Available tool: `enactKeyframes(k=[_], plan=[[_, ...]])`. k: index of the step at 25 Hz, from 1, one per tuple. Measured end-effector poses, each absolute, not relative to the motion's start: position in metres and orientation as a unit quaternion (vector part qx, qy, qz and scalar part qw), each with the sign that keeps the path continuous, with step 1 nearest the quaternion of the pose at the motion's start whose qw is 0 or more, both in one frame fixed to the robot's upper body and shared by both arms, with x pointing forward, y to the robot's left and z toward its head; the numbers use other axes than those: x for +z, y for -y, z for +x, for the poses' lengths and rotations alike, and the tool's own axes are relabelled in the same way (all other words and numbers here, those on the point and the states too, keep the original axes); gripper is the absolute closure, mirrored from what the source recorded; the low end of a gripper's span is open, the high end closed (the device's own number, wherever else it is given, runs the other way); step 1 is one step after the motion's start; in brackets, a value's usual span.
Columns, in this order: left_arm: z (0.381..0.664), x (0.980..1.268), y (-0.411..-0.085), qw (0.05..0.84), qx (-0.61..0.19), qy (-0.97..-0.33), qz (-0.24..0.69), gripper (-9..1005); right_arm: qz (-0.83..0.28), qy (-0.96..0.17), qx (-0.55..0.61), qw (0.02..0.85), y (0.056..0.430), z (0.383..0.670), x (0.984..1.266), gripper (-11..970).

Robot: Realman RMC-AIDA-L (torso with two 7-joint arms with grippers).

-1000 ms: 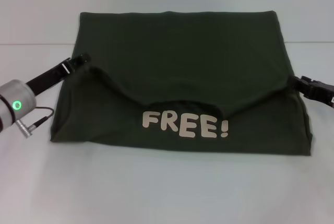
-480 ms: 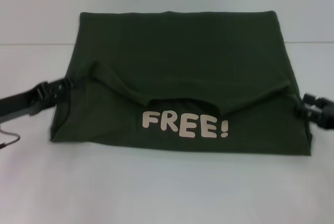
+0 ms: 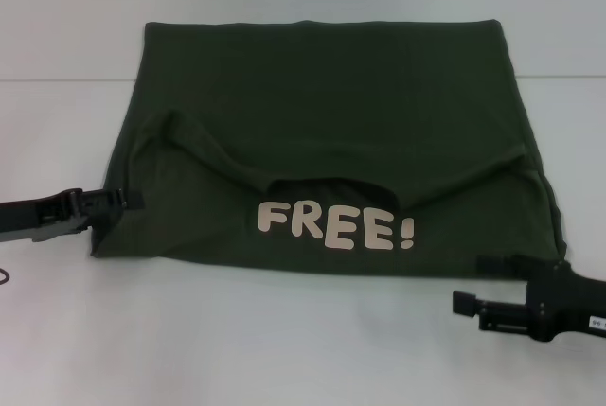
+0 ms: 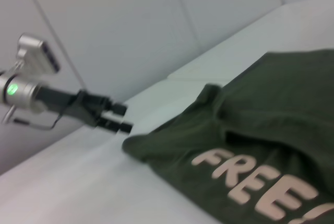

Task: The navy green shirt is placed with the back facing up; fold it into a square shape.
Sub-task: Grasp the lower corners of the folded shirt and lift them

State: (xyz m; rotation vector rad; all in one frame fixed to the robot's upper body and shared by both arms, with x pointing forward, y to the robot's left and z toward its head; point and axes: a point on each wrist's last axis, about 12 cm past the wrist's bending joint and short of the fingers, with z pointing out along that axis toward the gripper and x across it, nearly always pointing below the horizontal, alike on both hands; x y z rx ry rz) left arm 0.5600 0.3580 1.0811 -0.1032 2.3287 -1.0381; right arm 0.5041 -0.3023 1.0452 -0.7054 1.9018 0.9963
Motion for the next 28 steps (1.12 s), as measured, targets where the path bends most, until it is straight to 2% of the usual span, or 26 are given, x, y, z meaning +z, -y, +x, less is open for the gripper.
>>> enactKeyframes(k=[10,28], plan=[[0.559,1.073,-0.36,0.283,-0.354,-0.891,-0.027,150,-0.29,-0.763,0.402,0.415,0.296,0.502,1.041,16],[0.563,1.071,-0.344,0.273,-0.355,-0.894,0.009,155,-0.287,-0.763,0.404,0.415,0.291,0.504,1.04,17]])
